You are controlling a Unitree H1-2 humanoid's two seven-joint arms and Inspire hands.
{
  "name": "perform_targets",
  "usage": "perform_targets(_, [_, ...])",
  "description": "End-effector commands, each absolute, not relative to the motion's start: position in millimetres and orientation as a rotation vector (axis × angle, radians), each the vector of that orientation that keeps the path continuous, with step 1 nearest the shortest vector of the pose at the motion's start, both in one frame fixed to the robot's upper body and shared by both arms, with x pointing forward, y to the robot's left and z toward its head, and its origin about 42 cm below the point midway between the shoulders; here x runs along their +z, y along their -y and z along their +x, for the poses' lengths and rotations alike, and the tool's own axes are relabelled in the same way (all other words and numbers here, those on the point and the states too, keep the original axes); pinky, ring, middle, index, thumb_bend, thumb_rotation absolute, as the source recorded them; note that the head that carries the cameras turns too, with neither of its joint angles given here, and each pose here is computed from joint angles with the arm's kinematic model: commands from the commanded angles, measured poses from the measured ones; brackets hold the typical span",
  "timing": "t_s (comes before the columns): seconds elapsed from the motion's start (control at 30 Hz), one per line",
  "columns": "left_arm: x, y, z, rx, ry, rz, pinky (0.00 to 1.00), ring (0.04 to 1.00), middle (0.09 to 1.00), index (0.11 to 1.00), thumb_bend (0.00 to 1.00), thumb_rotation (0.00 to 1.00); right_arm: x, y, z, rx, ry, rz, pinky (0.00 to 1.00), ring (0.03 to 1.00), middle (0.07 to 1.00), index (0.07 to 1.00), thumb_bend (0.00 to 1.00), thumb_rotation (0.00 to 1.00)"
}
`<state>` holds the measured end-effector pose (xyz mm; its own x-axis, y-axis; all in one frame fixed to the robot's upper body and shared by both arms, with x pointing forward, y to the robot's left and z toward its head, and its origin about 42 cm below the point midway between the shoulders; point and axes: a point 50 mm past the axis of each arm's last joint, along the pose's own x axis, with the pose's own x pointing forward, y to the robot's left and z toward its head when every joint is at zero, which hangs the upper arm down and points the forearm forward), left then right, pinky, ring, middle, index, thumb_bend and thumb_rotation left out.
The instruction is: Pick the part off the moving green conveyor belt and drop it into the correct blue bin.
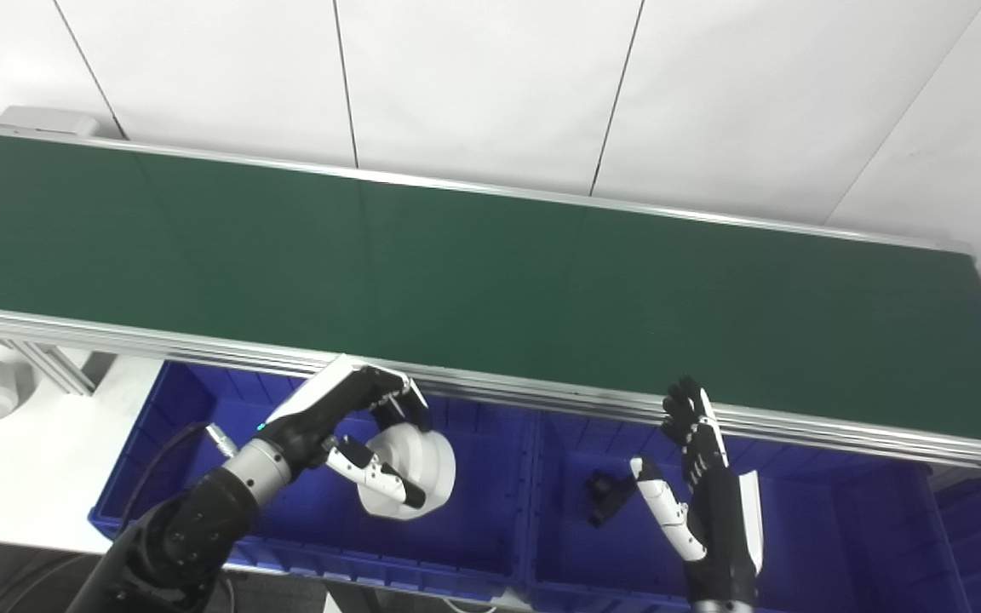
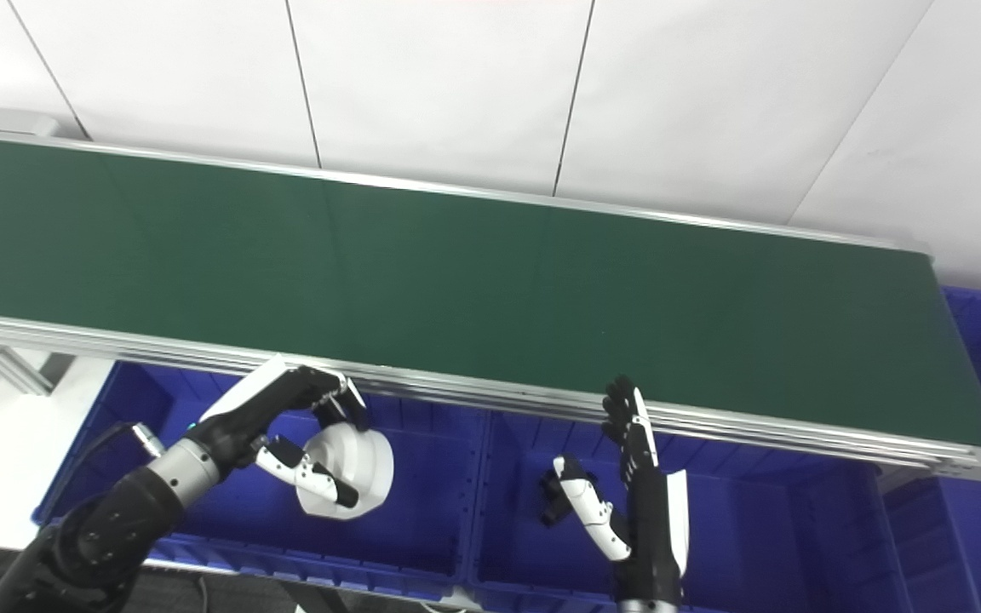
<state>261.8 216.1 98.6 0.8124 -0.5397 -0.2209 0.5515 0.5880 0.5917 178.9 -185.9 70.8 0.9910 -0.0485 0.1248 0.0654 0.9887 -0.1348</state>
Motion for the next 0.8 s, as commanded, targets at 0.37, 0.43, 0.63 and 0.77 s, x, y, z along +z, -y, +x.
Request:
perform_targets(0.37, [100, -202, 279, -0.579, -0.009, 0.935, 0.71, 0.829, 0.884, 0.76, 0.62, 0.12, 77, 180, 178, -0.05, 0.147, -0.131, 0.89, 0.928, 0.922, 0.947, 0.74, 0.7])
perform_targets(0.43, [102, -199, 279, -0.55, -0.012, 0.91, 0.78, 0.909, 0.95, 0.868, 0.66, 0.25, 75, 180, 177, -0.05, 0.147, -0.127, 0.9, 0.93, 0.921, 0.947, 0.74, 0.7])
perform_targets(0.63, [112, -188, 276, -0.47, 0.01, 0.742, 0.84, 0.98, 1.0, 0.952, 0.71, 0.48, 72, 179, 174, -0.046, 0.15, -0.141, 0.88, 0.921, 0.921, 0.947, 0.75, 0.7])
perform_targets(0.77, [114, -177, 269, -0.496, 0.029, 0.629, 0.86, 0.969, 1.0, 0.954, 0.73, 0.5, 71, 178, 170, -0.037, 0.139, -0.148, 0.88, 0.929, 0.928, 0.951, 0.75, 0.7])
